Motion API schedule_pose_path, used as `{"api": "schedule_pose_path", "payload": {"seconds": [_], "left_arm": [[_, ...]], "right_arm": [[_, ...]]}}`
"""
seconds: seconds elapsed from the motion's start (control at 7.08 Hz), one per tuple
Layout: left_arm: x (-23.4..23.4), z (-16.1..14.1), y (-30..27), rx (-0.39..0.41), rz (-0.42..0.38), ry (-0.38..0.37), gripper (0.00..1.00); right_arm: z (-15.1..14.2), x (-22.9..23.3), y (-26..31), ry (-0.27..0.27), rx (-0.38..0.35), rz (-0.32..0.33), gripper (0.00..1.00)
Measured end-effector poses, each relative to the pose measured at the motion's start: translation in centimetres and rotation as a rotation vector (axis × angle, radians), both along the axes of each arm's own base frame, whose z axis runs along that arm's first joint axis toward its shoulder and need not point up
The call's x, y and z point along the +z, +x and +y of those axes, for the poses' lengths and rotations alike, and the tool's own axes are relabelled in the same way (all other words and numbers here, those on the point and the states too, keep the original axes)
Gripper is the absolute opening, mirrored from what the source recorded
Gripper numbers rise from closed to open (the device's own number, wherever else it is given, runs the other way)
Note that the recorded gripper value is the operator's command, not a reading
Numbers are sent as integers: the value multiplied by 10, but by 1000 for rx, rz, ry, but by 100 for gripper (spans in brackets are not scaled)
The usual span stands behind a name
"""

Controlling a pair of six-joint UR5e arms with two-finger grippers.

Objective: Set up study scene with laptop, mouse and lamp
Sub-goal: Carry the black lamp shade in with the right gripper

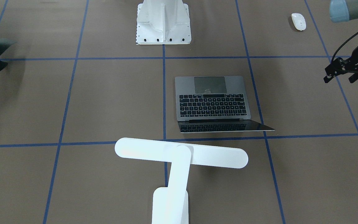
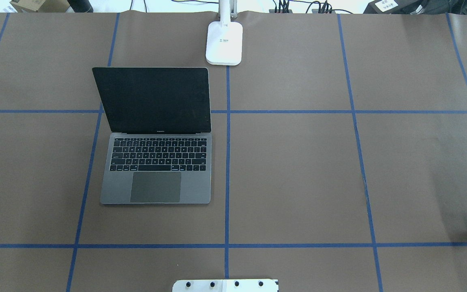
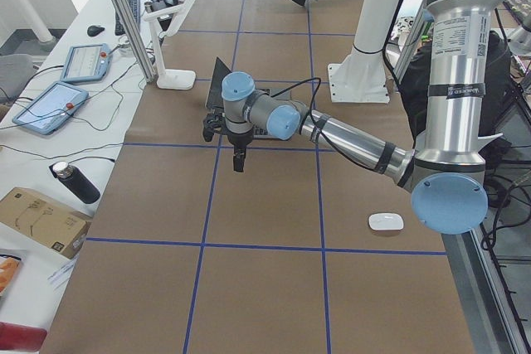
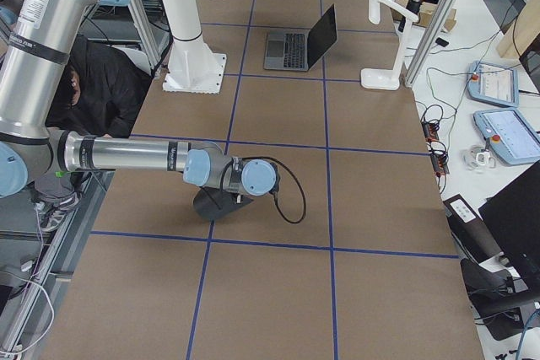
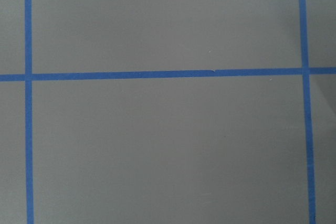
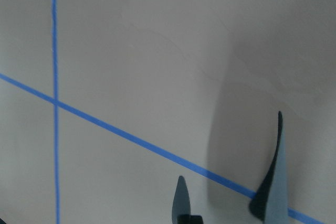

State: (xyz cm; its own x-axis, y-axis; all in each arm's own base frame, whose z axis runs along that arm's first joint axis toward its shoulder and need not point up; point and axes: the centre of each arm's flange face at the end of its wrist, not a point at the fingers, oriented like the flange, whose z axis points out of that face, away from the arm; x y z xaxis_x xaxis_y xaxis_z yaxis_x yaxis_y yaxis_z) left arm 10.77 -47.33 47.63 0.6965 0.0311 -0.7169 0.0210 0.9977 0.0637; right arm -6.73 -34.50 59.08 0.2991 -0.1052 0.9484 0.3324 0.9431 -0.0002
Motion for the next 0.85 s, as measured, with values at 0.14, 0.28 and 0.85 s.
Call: {"api": "schedule_pose_path", "payload": {"seconds": [0.14, 0.28, 0.85], "left_arm": [[4, 1, -1, 2, -8, 0, 100], [7, 1, -1, 2, -13, -3, 100], [17, 0, -1, 19, -23, -3, 100]], "right_arm": [[-18, -40, -18, -22, 8, 4, 0], [-36, -80, -43, -43, 2, 12, 0], [-84, -227, -203, -155, -48, 131, 0]]}}
